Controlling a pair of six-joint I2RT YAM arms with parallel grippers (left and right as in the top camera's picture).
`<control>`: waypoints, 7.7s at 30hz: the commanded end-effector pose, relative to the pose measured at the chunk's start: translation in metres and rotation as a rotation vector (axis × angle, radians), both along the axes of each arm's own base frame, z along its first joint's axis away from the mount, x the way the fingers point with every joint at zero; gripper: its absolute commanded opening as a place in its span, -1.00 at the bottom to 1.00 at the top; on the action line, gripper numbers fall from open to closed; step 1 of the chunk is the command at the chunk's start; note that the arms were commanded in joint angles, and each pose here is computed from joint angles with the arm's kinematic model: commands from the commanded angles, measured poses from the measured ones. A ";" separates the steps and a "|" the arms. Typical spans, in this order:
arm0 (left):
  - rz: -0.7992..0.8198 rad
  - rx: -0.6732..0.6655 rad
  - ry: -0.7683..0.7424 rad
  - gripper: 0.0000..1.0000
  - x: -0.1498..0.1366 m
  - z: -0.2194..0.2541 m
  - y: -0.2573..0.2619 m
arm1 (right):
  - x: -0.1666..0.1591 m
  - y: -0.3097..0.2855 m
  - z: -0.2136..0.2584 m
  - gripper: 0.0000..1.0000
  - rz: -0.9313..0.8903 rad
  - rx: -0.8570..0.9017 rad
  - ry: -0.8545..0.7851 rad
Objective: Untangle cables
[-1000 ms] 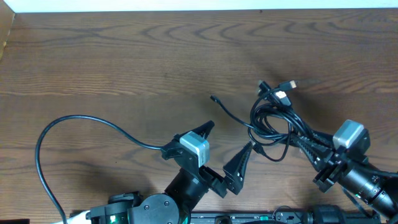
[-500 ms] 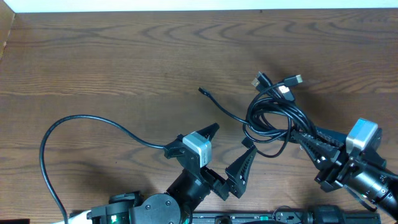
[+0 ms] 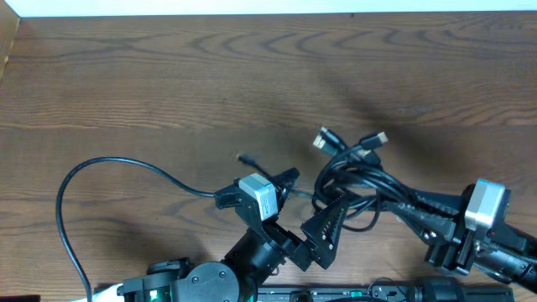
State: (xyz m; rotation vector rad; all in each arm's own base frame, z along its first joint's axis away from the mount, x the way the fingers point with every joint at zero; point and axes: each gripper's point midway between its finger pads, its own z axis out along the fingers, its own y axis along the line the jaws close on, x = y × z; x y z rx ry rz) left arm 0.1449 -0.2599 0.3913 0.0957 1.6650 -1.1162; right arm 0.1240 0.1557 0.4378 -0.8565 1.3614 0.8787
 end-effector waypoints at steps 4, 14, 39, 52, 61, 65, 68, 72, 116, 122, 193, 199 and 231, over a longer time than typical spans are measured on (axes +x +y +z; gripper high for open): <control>-0.019 -0.050 0.001 -0.21 -0.002 0.016 0.002 | -0.010 0.005 0.001 -0.98 0.062 -0.008 -0.021; -0.018 -0.041 -0.005 -0.85 -0.002 0.016 0.002 | 0.005 -0.003 0.002 -0.98 -0.036 -0.001 -0.019; -0.078 0.349 -0.486 -0.85 -0.015 0.026 -0.009 | 0.010 -0.005 -0.028 0.29 -0.067 -0.064 0.065; -0.051 0.319 -0.478 -0.82 -0.012 0.032 -0.005 | 0.021 -0.012 -0.030 -0.98 -0.146 -0.068 0.075; 0.170 0.235 -0.304 -0.83 0.014 0.032 0.035 | 0.051 -0.038 -0.033 -0.98 -0.378 -0.016 0.172; 0.168 0.202 -0.283 -0.83 0.014 0.033 0.037 | 0.057 -0.046 -0.032 -0.98 -0.435 0.009 0.196; 0.150 0.203 -0.287 -0.83 0.011 0.033 0.035 | 0.057 -0.046 -0.031 -0.98 -0.436 0.010 0.192; 0.124 0.202 -0.293 -0.41 0.009 0.033 0.032 | 0.057 -0.046 -0.031 -0.98 -0.436 0.009 0.191; -0.325 0.864 -1.040 0.44 -0.048 -0.017 -0.022 | 0.027 -0.021 -0.060 -0.98 -0.262 0.271 0.804; -0.328 0.981 -1.107 0.44 -0.042 -0.031 -0.030 | 0.015 -0.014 -0.067 -0.98 -0.200 0.235 0.838; -0.169 0.221 -0.123 -0.85 -0.021 -0.015 -0.014 | -0.002 -0.008 -0.081 0.69 -0.094 -0.031 0.506; -0.168 0.095 -0.001 -0.85 -0.022 -0.011 -0.015 | -0.003 -0.008 -0.084 0.69 -0.092 -0.037 0.518; -0.467 -0.133 -0.008 -0.85 -0.064 0.031 -0.057 | 0.018 -0.027 -0.098 0.73 -0.241 -0.214 0.319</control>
